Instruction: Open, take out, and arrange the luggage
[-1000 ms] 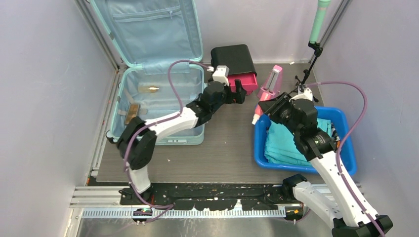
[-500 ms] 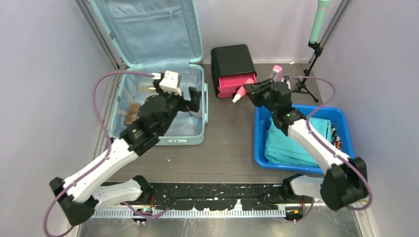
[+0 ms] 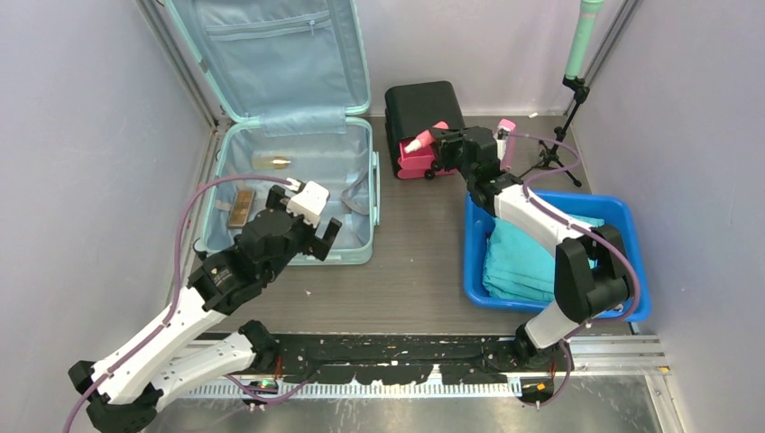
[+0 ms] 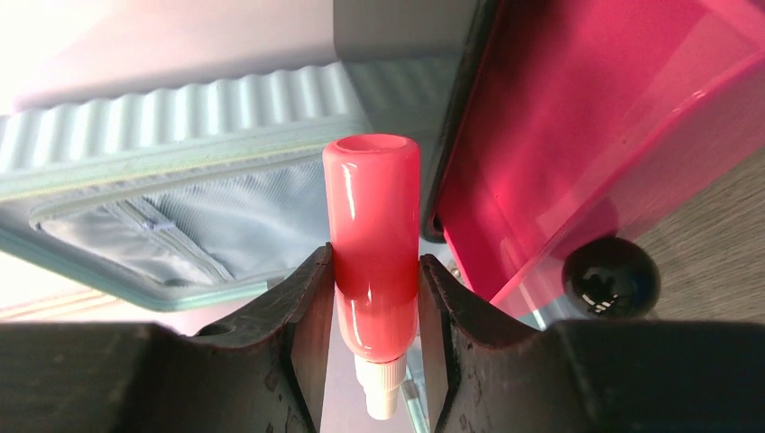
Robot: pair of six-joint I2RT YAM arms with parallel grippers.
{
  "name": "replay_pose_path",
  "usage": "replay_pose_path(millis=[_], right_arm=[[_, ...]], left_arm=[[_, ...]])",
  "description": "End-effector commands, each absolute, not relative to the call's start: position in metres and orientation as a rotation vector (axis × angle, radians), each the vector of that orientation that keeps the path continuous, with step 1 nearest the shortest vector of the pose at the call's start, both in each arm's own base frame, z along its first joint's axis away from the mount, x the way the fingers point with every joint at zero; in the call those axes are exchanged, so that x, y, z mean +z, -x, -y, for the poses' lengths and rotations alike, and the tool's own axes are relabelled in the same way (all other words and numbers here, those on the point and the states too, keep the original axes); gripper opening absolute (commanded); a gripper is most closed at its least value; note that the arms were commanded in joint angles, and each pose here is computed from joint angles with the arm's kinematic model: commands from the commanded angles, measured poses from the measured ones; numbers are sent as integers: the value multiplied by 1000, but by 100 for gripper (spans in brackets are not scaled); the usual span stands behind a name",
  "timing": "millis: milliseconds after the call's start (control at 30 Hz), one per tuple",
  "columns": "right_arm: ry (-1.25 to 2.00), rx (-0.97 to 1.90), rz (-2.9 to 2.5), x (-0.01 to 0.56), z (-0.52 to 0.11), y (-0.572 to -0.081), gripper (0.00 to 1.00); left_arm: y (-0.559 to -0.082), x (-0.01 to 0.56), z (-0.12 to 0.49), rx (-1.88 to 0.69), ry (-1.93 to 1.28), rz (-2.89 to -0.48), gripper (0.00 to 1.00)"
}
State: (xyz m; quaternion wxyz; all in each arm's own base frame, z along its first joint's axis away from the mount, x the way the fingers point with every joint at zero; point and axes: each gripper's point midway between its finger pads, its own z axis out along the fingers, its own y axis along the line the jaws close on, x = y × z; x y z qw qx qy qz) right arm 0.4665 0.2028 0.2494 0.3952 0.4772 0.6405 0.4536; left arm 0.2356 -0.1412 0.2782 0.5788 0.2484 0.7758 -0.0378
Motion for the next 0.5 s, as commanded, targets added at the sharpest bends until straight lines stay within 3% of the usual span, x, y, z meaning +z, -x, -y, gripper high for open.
replay_pose_path(millis=[0, 467], right_arm=[[-1292, 1195, -1421, 286, -188, -481, 27], [-1368, 1104, -1434, 265, -181, -486, 45]], left_arm=[[-226, 282, 133, -97, -607, -1769, 100], [-222, 286, 133, -118, -611, -1757, 100]])
